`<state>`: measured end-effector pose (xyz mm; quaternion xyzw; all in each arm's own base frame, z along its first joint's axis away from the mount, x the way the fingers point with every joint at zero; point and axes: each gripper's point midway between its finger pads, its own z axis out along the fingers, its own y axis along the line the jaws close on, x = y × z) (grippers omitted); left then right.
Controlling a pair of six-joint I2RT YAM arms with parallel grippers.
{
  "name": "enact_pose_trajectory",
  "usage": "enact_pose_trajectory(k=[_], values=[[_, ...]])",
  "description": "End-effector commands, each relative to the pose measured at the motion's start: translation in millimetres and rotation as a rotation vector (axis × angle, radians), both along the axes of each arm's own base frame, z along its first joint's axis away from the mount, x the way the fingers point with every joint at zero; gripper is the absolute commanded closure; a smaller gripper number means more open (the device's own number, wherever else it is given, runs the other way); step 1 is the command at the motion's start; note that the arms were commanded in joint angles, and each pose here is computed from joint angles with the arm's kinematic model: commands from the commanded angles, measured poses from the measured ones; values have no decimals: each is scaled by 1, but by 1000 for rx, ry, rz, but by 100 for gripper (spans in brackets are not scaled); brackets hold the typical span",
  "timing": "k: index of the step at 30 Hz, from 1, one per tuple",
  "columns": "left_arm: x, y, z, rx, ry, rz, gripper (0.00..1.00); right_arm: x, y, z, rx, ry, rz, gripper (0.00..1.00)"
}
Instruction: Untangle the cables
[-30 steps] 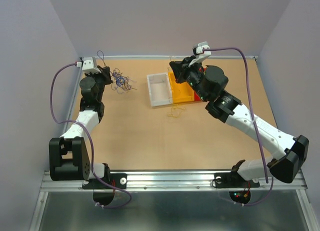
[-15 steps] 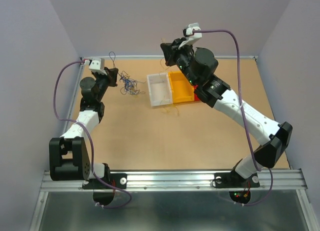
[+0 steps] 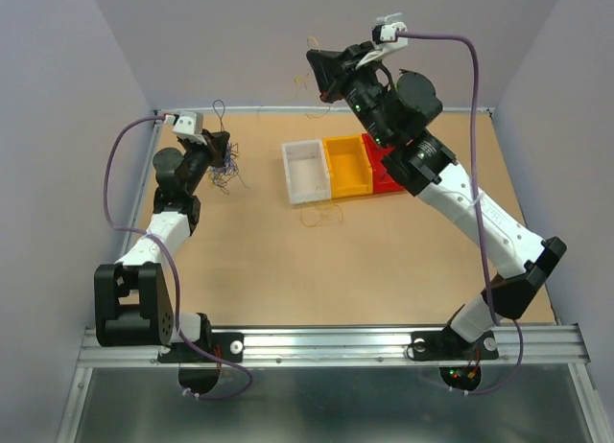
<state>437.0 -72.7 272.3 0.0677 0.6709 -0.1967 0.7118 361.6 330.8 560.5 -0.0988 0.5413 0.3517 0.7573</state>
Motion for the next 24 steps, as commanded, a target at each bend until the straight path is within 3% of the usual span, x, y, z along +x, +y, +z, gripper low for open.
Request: enact_pose_trajectory(k=[1,17,24], values=[[-9,-4,39,14,-132,-20,98,14,7,-24,-44,22,-17,99],[-11,-5,42,15,-140,-26,97,63,34,-169,-228,234,-71,100],[-10,-5,41,14,-136,-28,97,82,23,-238,-277,346,-128,99]])
